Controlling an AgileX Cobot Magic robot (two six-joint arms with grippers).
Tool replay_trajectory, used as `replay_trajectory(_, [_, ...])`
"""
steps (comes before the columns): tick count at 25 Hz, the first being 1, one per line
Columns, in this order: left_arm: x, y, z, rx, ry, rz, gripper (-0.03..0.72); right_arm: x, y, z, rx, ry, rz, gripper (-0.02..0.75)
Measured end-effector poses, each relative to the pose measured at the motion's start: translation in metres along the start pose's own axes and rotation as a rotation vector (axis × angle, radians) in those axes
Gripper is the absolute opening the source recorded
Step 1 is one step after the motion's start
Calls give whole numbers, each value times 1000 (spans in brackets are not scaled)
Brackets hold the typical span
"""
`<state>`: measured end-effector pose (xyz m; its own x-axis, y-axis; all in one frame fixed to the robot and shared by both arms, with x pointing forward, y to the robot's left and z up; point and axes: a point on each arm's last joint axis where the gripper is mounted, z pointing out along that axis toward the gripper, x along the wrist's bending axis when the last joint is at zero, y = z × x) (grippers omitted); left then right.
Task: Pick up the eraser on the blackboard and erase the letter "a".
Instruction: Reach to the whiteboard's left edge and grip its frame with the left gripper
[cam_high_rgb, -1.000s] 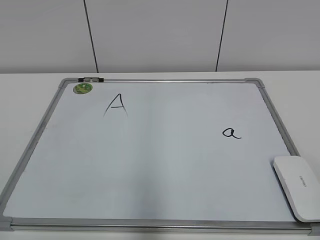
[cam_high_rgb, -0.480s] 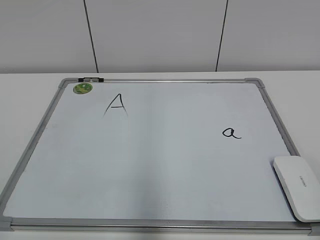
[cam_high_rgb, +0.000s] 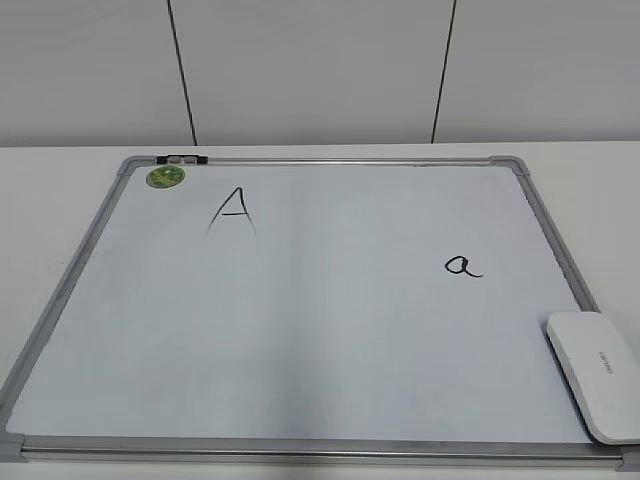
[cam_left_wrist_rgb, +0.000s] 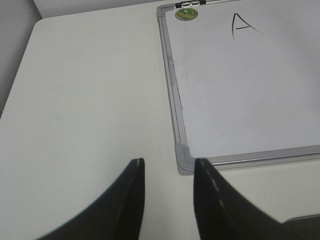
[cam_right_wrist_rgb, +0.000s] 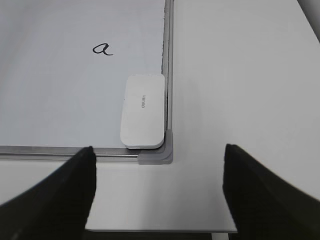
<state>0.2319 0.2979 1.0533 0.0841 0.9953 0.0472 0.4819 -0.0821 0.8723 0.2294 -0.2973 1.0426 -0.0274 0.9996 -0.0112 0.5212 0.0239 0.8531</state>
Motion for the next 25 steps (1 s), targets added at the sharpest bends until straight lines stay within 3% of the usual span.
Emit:
replay_trajectory(4, [0,1,-1,-11,5,2,321,0,0,0,0,0,0,587])
replay_trajectory(9, [1,15,-7,-138,16,3,527,0,0,0,0,0,0,587])
replay_trajectory(11, [2,20,-8,-186,21,3,569,0,0,0,0,0,0,587])
replay_trajectory(15, [4,34,2,-205,24,1,592,0,0,0,0,0,0,587])
replay_trajectory(25, [10,78,90,52,6,-22,595,0,0,0,0,0,0,587])
